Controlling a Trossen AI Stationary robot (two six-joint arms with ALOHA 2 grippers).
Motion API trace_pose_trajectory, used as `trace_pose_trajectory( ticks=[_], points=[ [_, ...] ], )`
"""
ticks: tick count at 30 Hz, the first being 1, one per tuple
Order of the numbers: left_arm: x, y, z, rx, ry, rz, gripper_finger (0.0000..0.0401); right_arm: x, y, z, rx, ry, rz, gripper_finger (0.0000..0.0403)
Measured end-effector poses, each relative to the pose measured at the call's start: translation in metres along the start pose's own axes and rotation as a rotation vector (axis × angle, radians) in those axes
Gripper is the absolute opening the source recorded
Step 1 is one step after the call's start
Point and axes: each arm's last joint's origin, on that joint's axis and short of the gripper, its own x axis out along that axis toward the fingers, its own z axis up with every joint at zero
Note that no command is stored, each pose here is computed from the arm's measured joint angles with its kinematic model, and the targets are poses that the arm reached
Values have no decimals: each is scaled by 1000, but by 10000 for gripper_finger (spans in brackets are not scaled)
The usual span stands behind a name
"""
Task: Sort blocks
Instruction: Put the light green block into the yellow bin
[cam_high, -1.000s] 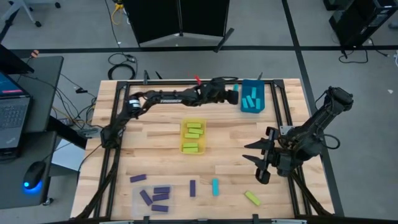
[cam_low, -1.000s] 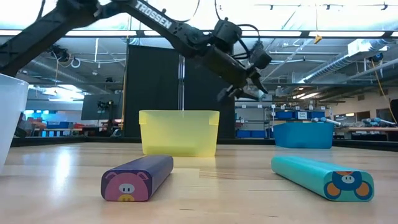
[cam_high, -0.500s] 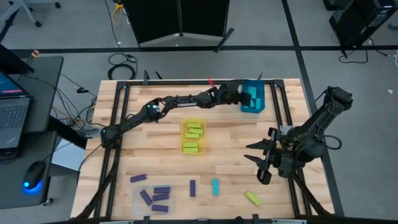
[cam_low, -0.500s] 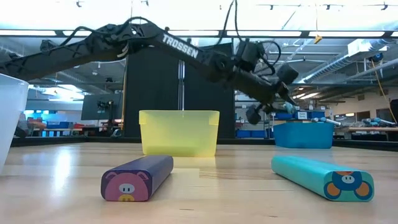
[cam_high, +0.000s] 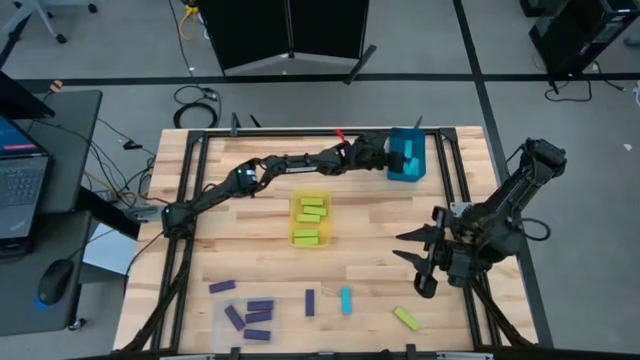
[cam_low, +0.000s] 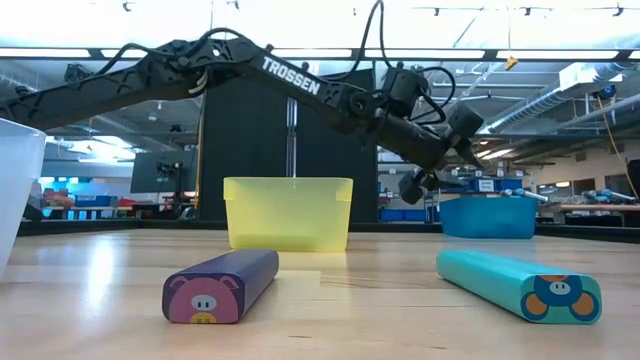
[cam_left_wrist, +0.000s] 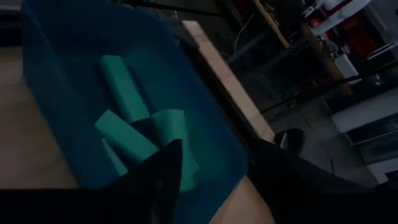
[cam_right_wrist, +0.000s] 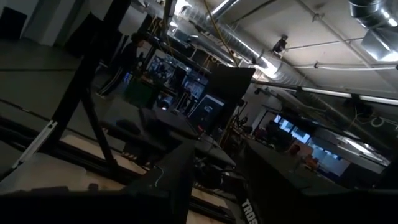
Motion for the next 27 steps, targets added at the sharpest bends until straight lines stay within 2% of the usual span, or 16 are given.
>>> trace_pose_trajectory(
  ticks=[6,10,12,14,20,27],
  points=[
    [-6,-5,6,39,0,29,276,-4,1,1,-1,23,-12,154],
    [-26,-22,21,159,-22,178,275,-7,2,2,0,47,-26,154],
    [-38,-34,30,217,-36,227,248,-7,3,2,2,51,-29,154],
    [-50,-46,37,266,-47,254,204,-7,3,2,8,52,-29,154],
    [-86,-83,55,405,-61,303,23,-7,3,2,42,55,-33,154],
    [-129,-130,60,570,-78,324,10,-7,4,1,97,61,-31,154]
  ],
)
